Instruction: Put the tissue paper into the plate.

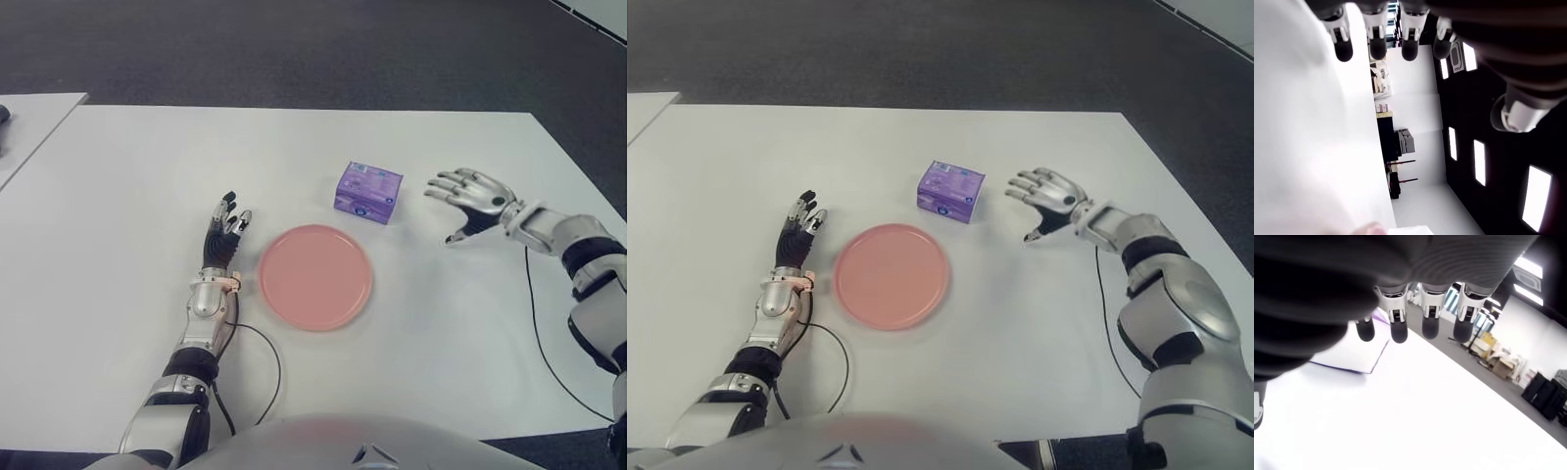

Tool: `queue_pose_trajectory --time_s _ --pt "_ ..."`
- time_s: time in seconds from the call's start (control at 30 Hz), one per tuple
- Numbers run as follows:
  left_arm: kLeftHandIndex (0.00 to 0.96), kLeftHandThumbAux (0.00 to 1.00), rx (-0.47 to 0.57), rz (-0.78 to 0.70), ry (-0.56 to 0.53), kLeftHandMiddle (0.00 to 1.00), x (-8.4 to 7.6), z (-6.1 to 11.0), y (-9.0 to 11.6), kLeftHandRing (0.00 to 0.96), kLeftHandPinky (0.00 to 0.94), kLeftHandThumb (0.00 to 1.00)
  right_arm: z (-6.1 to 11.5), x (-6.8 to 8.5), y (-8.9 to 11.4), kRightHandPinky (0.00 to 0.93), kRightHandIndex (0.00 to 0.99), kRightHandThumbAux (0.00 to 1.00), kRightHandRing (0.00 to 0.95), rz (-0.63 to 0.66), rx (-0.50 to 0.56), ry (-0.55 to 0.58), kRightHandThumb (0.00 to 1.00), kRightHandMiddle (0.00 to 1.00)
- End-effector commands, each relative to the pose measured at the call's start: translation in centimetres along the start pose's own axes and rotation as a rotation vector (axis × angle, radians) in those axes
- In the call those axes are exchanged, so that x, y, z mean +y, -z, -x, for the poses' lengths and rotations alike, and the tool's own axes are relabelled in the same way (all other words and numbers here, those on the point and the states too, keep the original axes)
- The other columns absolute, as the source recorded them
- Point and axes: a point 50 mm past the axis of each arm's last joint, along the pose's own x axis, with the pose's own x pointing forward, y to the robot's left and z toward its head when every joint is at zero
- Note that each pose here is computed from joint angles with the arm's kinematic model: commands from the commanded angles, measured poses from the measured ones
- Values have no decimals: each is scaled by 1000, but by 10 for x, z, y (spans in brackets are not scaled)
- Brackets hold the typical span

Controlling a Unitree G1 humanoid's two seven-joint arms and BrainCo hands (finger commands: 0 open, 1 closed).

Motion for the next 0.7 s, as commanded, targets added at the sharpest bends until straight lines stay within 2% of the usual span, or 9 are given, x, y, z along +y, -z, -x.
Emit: queue_pose_trajectory --time_s 0.03,0.17,0.27,0.47,0.7 --pt "0 430 81 -5 11 0 1 9 15 0 0 0 -25 -29 -1 0 0 413 0 -74 30 106 304 0" --pt "0 428 84 -3 18 0 1 10 15 0 0 0 -35 -42 -5 0 0 431 0 -129 46 195 297 0" --pt "0 427 84 -3 23 0 1 10 15 0 0 0 -47 -62 -7 0 0 460 0 -163 56 289 249 0" --pt "0 424 81 -17 20 0 2 11 16 0 0 0 -61 -81 -13 0 0 495 0 -181 64 385 185 0" --pt "0 421 81 -27 16 0 3 13 16 0 0 0 -68 -91 -18 0 0 525 0 -246 63 429 178 0"
